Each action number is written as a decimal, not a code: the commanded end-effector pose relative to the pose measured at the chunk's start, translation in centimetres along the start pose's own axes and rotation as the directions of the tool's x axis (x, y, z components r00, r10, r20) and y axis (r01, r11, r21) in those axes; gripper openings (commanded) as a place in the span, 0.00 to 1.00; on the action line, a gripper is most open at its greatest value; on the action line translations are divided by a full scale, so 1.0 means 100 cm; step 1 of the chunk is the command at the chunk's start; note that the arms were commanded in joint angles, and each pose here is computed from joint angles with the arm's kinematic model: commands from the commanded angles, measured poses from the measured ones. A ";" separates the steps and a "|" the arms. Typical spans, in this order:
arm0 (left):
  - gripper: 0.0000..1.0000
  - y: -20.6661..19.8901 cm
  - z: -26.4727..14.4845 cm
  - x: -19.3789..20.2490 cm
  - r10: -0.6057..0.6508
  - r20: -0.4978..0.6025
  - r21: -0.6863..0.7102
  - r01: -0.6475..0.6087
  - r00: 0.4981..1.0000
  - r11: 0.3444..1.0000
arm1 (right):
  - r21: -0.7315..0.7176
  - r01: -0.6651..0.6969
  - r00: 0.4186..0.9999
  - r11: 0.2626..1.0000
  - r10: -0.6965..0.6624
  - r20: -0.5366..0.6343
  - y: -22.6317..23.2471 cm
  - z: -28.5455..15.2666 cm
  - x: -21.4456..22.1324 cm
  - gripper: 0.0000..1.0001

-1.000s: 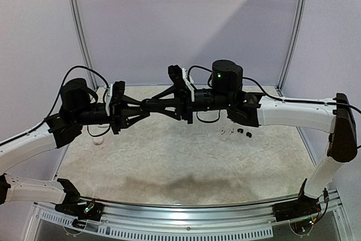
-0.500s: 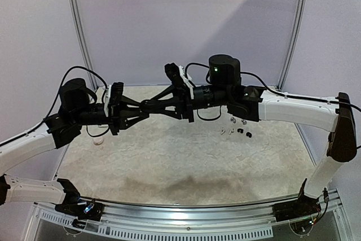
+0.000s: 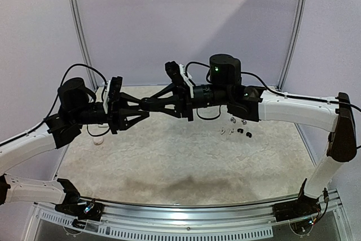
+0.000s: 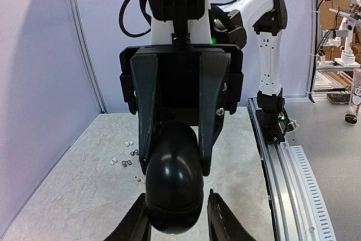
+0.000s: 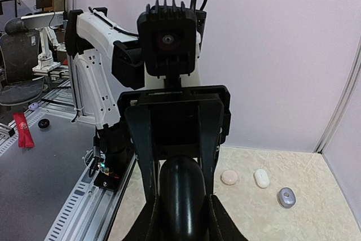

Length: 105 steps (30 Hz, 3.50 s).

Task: Insert the wireless bluetooth earbuds into the charging case

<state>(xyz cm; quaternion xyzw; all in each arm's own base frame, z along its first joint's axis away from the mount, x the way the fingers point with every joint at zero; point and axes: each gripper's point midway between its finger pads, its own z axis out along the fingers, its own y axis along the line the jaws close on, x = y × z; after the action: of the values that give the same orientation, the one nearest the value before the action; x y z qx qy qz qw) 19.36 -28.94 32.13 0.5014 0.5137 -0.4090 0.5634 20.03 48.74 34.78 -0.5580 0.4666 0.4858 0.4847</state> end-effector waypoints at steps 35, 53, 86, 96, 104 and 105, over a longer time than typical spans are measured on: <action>0.00 -0.023 0.007 0.012 0.144 -0.041 0.080 -0.140 0.989 0.987 | 0.246 -0.092 0.988 0.965 0.118 -0.095 -0.047 -0.005 0.029 0.40; 0.00 0.001 0.014 0.037 -0.308 -0.046 -0.049 0.305 0.950 0.951 | 0.113 -0.140 0.983 0.984 0.151 -0.100 -0.031 -0.009 0.010 0.58; 0.00 0.005 0.005 0.043 -0.292 -0.023 -0.101 0.288 0.956 0.952 | 0.960 -0.117 0.164 0.254 0.959 -0.233 -0.127 -0.390 0.340 0.34; 0.00 0.002 0.003 0.043 -0.271 -0.022 -0.095 0.268 0.962 0.959 | 0.945 -0.125 0.151 0.302 0.947 -0.283 -0.117 -0.387 0.360 0.37; 0.00 -0.001 0.003 0.043 -0.248 -0.025 -0.084 0.246 0.968 0.966 | 0.931 -0.189 0.154 0.314 0.945 -0.287 -0.117 -0.375 0.371 0.37; 0.00 -0.001 0.003 0.042 -0.245 -0.025 -0.084 0.242 0.969 0.967 | 0.929 -0.193 0.157 0.314 0.945 -0.287 -0.117 -0.375 0.372 0.37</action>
<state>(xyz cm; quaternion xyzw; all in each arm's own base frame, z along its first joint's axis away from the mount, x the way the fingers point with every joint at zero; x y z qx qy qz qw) 20.48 -29.00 27.61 0.4057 0.6123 -0.4478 0.5099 38.71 9.99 2.02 -0.1934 0.9739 0.0591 0.1027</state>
